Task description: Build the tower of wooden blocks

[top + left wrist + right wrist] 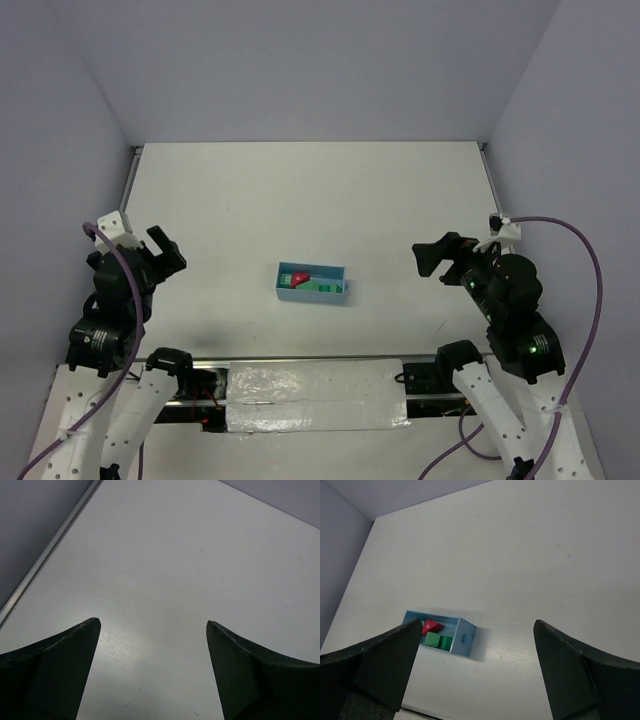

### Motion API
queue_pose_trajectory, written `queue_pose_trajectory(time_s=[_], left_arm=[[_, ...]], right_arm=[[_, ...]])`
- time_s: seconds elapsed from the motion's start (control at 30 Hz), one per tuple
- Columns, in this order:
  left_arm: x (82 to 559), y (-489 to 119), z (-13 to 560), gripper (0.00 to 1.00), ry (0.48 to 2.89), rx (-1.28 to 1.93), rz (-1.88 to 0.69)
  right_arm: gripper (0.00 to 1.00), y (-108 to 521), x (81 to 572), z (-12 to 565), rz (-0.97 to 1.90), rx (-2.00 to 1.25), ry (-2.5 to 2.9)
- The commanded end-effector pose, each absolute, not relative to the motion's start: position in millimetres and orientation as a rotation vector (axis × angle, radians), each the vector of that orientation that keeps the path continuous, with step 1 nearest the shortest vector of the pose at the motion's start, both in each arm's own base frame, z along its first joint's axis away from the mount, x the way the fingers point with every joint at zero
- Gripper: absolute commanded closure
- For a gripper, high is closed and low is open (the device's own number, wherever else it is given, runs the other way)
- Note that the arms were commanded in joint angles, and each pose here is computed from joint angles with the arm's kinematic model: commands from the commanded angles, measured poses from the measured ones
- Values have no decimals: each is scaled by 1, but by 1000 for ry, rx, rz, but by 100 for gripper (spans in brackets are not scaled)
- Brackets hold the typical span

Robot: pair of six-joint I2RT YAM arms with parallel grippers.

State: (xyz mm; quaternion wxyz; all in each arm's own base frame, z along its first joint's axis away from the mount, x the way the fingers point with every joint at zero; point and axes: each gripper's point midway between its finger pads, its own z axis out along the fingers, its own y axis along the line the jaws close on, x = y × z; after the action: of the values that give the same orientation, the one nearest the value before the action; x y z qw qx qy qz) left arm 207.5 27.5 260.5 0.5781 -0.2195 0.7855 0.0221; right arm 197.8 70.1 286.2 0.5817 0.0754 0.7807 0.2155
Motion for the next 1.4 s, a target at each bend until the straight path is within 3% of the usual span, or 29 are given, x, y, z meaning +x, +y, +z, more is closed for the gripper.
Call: queue_pose_trajectory(time_s=[0.0,0.2,0.4,0.47,0.53,0.67,0.87,0.93,1.3,1.37], left_arm=[[215,24,273,0,1808,-503,24],[218,18,271,1,1814,-474,1],[218,16,271,0,1813,-460,-15],[219,15,270,1,1818,-456,-17],[220,15,268,1,1825,-460,-11],[221,13,267,0,1831,-451,-18],[223,10,266,0,1842,-431,-30],[223,9,266,0,1843,-425,-32],[226,6,265,1,1854,-408,-42],[225,6,264,1,1856,-410,-38]], right_arm=[[0,64,201,303,484,195,1754],[0,86,217,292,569,118,1752],[0,171,249,253,816,-230,1915],[0,190,272,219,660,-288,2045],[1,229,275,224,588,-495,2027],[9,267,295,162,360,-768,2177],[24,302,312,124,248,-1001,2215],[33,314,309,119,302,-1059,2221],[56,334,282,80,374,-1239,2249],[54,334,286,84,361,-1204,2235]])
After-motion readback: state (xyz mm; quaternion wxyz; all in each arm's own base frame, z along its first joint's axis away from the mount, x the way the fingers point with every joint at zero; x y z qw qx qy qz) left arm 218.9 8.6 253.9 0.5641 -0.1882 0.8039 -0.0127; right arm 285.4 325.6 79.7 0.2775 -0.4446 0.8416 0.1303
